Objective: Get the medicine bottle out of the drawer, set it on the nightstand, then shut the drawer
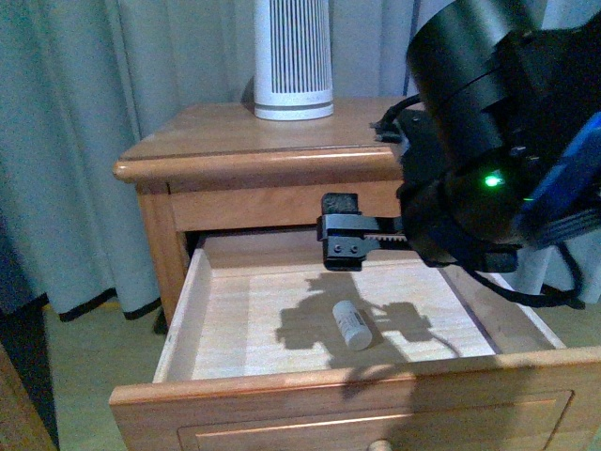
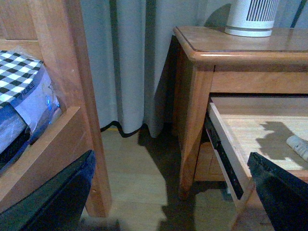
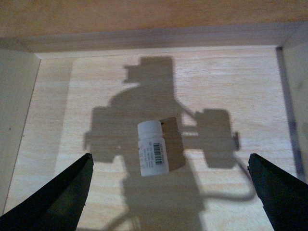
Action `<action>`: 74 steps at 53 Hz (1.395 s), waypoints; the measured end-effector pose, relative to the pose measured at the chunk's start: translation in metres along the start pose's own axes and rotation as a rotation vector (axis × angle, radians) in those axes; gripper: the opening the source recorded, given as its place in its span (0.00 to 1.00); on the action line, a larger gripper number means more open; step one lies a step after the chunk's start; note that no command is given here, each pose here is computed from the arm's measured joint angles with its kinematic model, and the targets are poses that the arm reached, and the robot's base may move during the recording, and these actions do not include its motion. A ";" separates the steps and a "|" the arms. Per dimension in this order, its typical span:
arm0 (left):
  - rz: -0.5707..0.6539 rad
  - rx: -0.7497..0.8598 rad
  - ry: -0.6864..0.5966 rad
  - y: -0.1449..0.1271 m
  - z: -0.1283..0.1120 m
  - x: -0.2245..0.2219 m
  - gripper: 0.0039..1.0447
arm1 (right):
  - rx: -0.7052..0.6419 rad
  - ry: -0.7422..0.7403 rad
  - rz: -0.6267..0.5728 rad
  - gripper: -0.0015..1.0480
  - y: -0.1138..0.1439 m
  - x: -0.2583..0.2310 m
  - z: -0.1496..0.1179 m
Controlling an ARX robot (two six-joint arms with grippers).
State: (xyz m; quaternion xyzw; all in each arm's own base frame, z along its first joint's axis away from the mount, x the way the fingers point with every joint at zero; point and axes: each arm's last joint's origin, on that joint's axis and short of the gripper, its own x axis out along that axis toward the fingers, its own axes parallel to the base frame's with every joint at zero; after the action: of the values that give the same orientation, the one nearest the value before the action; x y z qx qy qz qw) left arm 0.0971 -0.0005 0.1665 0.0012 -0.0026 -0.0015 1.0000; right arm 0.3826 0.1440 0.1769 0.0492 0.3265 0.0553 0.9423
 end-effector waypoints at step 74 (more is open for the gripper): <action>0.000 0.000 0.000 0.000 0.000 0.000 0.94 | -0.020 0.152 -0.057 0.28 0.025 0.115 -0.028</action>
State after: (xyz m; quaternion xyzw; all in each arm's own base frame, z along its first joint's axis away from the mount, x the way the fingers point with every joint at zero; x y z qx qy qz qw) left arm 0.0971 -0.0005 0.1665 0.0012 -0.0026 -0.0015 1.0000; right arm 0.4535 0.1863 0.0882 0.0263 0.3980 0.0355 0.9163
